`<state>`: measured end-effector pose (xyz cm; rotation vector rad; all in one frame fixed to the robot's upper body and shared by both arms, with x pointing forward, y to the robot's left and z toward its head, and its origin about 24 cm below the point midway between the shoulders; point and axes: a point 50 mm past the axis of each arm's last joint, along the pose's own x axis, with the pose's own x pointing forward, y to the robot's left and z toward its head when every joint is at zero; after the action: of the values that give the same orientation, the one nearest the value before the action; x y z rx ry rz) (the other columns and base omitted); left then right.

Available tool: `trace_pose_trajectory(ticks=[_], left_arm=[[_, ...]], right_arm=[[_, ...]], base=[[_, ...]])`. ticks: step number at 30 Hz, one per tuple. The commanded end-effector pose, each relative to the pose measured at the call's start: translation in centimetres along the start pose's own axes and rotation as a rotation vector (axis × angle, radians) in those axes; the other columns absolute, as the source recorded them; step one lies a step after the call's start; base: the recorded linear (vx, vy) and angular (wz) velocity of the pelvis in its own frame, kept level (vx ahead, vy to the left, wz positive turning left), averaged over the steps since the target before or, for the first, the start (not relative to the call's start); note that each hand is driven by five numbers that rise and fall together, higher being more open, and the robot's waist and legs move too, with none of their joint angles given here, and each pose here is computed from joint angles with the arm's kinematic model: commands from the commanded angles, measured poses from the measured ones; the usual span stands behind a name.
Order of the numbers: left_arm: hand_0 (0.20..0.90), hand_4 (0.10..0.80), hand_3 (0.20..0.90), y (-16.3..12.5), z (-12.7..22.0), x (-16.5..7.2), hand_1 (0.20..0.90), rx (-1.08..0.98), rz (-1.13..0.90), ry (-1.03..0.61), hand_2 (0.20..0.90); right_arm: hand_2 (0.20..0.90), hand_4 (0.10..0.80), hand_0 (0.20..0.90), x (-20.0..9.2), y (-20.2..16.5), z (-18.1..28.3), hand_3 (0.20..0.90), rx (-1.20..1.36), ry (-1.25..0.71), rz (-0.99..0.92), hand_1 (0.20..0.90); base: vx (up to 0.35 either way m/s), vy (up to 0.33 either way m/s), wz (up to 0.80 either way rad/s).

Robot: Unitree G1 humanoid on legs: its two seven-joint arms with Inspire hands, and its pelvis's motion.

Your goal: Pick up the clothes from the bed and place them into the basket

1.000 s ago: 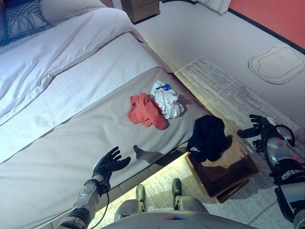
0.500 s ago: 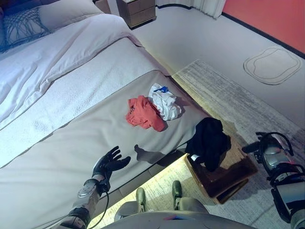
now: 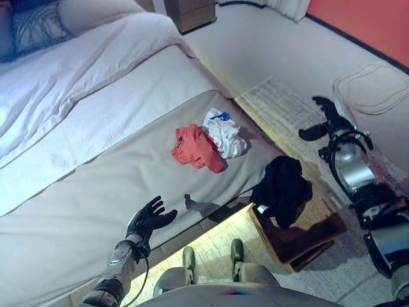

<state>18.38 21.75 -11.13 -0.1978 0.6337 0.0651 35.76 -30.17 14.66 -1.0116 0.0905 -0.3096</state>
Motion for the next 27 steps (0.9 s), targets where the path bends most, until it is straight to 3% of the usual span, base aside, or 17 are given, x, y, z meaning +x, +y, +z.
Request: trace_pose_trajectory(ticks=[1,15,27], left_arm=[[0.900,0.800,0.900,-1.3,5.7,1.2,0.900,0.138,-0.090,-0.237,0.900],[0.900,0.800,0.900,-2.6,9.2,0.4,0.900,0.095,-0.177,-0.419,0.900],[0.900,0.800,0.900,-2.5,10.5,-0.5,0.900,-0.018,-0.193,-0.477,0.900]], right_arm=[[0.900,0.800,0.900,1.9,-7.2,7.9,0.900,-0.076,-0.276,-0.246,0.900],[0.900,0.800,0.900,2.1,-9.5,15.6,0.900,-0.280,-0.419,-0.330,0.900],[0.900,0.800,0.900,2.9,-8.8,15.9,0.900,-0.429,-0.345,-0.255,0.900]], base=[[-0.137,0.033,0.31],[-0.056,0.010,0.28],[0.068,0.021,0.12]])
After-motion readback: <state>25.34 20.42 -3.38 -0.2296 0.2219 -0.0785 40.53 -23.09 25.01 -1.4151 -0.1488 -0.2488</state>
